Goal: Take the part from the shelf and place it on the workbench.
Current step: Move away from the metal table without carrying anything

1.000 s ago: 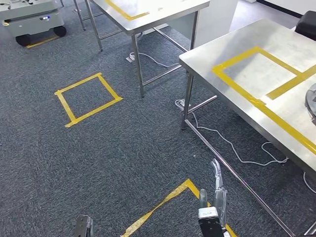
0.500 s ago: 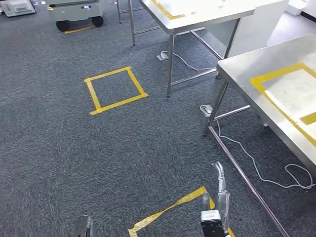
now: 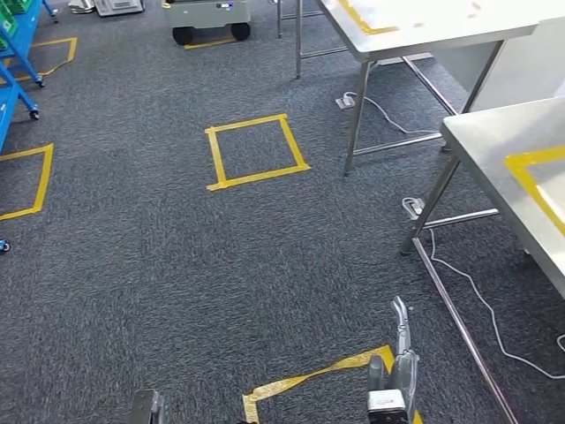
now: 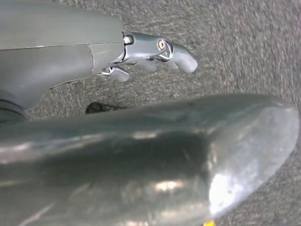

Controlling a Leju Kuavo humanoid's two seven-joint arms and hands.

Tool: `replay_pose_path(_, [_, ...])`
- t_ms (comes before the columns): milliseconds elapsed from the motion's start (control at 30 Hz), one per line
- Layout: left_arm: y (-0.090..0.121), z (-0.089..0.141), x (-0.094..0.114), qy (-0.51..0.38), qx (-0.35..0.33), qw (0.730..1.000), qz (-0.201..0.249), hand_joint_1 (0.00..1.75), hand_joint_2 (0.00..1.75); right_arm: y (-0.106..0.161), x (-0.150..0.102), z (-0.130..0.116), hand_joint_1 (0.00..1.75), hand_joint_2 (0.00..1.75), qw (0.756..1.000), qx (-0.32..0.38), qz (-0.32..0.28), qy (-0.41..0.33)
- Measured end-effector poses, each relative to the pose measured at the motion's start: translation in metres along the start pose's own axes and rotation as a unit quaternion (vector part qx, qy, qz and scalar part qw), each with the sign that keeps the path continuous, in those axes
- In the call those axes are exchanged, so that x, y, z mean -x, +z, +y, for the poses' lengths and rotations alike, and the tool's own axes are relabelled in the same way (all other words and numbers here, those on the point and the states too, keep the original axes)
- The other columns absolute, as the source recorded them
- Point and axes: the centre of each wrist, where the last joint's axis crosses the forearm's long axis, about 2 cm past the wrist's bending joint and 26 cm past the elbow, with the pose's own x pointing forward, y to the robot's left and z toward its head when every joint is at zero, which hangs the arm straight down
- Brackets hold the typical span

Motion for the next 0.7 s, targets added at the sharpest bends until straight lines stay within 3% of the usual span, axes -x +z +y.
replay_pose_path(700, [-0.0022,0.0023,-0.0031,-0.003,-0.011,1.0,-0.007,0.0,0.0,0.0008,-0.0003,-0.0037,0.0,0.0,1.0,-0.002,-0.01,-0.003])
